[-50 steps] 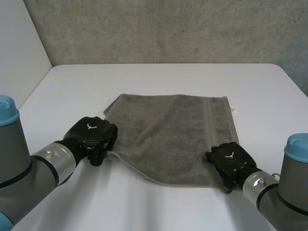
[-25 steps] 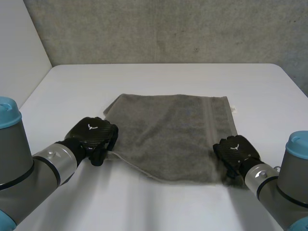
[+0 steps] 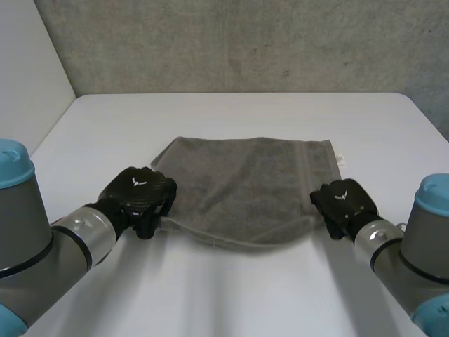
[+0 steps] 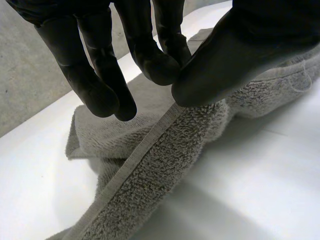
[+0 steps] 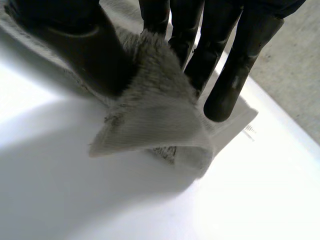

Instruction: Fold the towel.

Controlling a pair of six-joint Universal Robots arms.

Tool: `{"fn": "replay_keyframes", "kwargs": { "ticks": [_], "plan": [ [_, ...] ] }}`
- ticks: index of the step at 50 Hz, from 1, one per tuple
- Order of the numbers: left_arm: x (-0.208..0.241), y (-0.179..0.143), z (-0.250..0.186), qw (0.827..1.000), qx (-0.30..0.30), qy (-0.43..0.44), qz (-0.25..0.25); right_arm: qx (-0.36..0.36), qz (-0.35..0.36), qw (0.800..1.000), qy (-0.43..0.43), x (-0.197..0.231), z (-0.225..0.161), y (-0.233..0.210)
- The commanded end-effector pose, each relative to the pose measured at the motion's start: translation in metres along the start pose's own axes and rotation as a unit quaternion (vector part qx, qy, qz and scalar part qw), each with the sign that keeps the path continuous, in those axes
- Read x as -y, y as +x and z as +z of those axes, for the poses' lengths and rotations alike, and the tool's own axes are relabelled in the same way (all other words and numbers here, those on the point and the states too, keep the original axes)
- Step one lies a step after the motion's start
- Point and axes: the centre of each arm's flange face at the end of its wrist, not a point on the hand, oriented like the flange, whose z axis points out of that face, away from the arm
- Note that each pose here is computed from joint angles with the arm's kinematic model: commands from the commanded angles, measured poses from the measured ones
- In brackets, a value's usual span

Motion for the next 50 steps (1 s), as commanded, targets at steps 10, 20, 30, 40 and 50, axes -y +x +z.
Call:
{"fn": "replay_keyframes", "kwargs": {
  "ticks": [10, 20, 30, 40, 50],
  "plan": [
    [0.138, -0.094, 0.062, 0.952, 0.213, 0.218, 0.026, -0.284, -0.039, 0.905, 0.313, 0.186, 0.03, 0.134],
    [0.206, -0.104, 0.011, 0.878, 0.25, 0.408, -0.01, -0.313, -0.041, 0.854, 0.413, 0.239, -0.012, 0.136],
    [0.11, -0.059, 0.019, 0.948, 0.167, 0.272, 0.0, -0.14, -0.043, 0.968, 0.204, 0.144, 0.004, 0.073],
    [-0.001, 0.014, 0.048, 0.993, 0.017, 0.116, 0.015, -0.097, -0.037, 0.983, 0.15, 0.102, -0.019, 0.047],
    [-0.008, 0.02, 0.06, 0.994, 0.01, 0.107, 0.009, -0.11, -0.043, 0.974, 0.192, 0.126, -0.053, 0.052]
  ]
}}
